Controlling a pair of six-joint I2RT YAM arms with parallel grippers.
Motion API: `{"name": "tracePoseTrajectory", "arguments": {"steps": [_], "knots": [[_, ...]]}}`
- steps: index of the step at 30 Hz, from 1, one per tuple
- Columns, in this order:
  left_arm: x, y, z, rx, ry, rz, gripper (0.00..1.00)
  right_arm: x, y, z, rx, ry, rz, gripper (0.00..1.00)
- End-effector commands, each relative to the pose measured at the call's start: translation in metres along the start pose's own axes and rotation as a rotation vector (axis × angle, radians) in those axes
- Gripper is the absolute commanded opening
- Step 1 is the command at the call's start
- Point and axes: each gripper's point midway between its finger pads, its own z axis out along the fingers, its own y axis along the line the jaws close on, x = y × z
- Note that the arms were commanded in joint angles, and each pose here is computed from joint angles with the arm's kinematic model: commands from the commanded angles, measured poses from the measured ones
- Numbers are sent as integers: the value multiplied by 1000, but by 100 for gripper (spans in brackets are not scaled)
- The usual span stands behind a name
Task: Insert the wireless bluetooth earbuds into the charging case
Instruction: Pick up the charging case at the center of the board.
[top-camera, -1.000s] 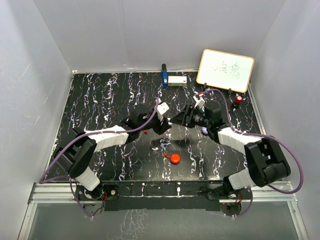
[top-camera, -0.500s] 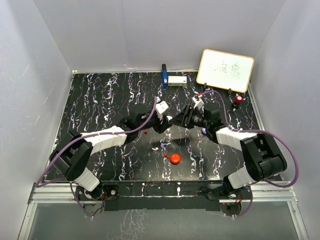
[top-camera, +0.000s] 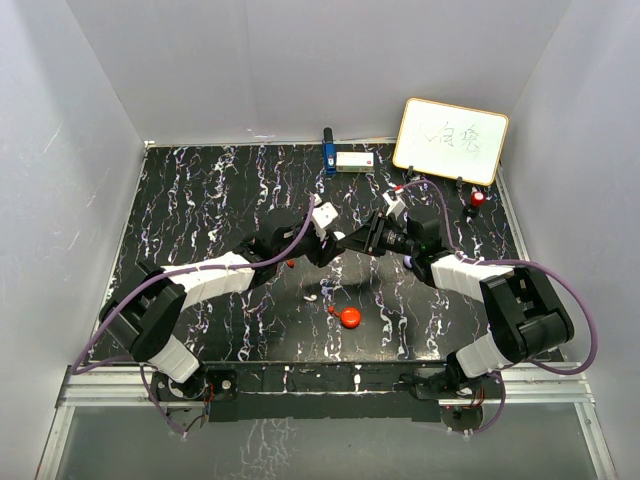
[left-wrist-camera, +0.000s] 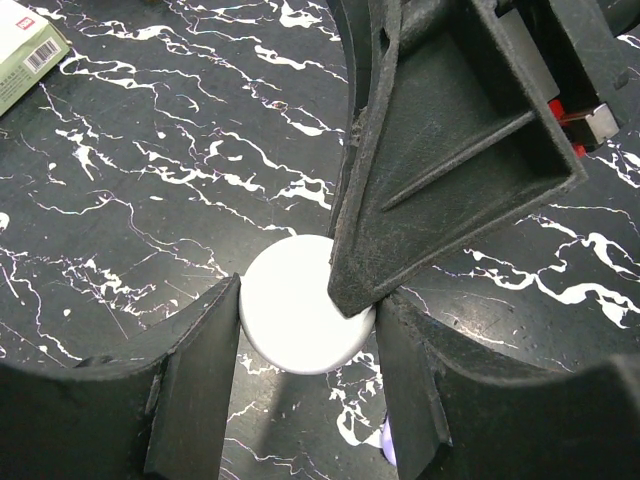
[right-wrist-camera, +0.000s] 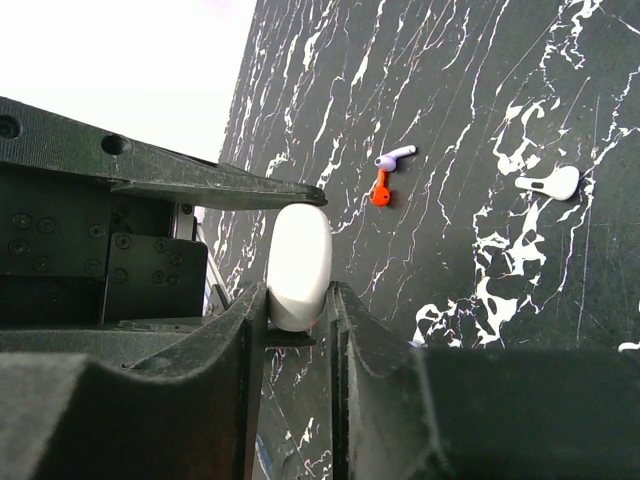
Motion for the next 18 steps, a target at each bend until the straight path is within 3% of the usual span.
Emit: {"name": "tracePoseTrajectory", "arguments": {"steps": [1,5,6,8,11,14,18], "knots": [[-33,-4,-5,8,-98,34,0,-3,3,1,-20,-18,-30,17],[-32,-3,-4,4,-95,27,0,-4,5,1,-27,-27,-30,7],[-30,-3,-4,1,-87,25,11,-5,5,1,-27,-30,-32,6],[-29,0,-5,-18,-78,17,44,-7,6,0,-25,-40,-36,4],[-27,7,-13,-75,-87,11,73,-12,8,-2,-15,-57,-39,3],[-26,11,-26,-125,-88,2,86,-16,4,-2,14,-73,-50,3],[-25,13,-47,-177,-89,-9,90,-19,0,-2,36,-74,-54,2]]}}
